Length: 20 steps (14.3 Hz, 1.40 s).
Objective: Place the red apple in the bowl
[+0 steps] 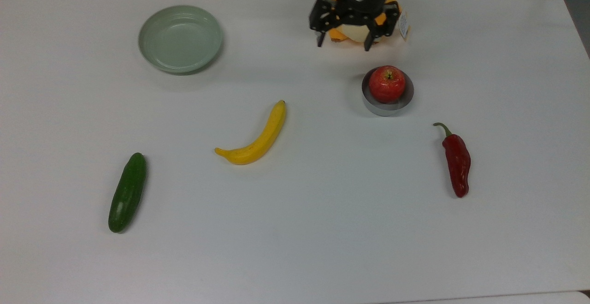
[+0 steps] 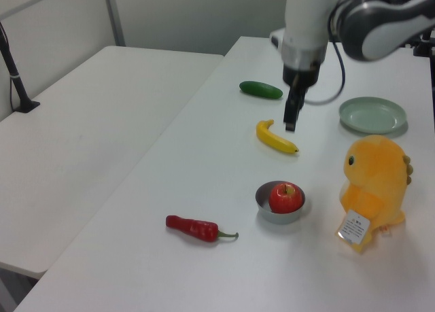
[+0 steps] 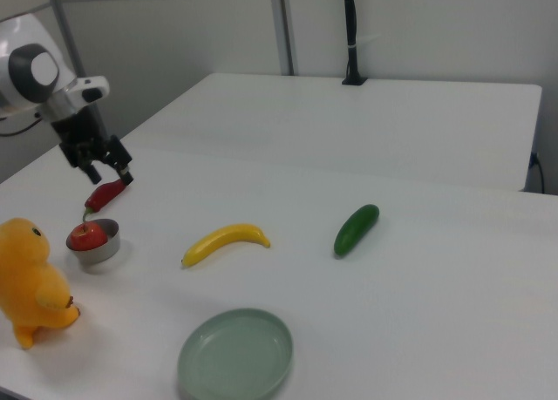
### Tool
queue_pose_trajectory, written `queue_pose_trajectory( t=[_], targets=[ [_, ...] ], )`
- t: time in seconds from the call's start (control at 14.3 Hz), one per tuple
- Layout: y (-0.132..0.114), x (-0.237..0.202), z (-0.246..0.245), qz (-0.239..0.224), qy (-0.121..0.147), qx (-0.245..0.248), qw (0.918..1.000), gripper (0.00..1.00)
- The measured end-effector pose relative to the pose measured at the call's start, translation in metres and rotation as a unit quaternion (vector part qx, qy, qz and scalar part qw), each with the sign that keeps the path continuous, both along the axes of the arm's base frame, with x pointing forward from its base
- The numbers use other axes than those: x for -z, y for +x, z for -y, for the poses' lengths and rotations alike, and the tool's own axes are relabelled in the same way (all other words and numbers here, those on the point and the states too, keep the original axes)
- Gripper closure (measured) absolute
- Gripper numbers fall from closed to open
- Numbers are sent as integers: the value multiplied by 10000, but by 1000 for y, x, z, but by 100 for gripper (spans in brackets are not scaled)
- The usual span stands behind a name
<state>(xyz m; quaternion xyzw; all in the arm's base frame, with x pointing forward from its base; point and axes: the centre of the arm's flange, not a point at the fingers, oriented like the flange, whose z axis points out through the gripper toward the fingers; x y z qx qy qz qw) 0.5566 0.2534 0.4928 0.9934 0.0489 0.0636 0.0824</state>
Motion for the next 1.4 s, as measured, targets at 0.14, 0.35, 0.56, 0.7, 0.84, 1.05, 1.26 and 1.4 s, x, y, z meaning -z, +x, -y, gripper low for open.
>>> queue_pose_trajectory(
  t=[0.14, 0.35, 0.56, 0.7, 0.84, 1.05, 1.26, 1.4],
  targets=[
    [13, -24, 53, 86, 197, 382, 9990, 0],
    [25, -48, 129, 90, 736, 983, 9924, 0],
    [31, -53, 174, 2, 1187, 1093, 9869, 0],
    [32, -54, 184, -5, 1266, 1113, 9857, 0],
    [31, -49, 180, -53, 1261, 1089, 9860, 0],
    [29, -43, 176, -122, 1246, 1056, 9865, 0],
    [28, -39, 174, -165, 1221, 864, 9886, 0],
    [28, -39, 173, -176, 1219, 852, 9887, 0]
  ],
)
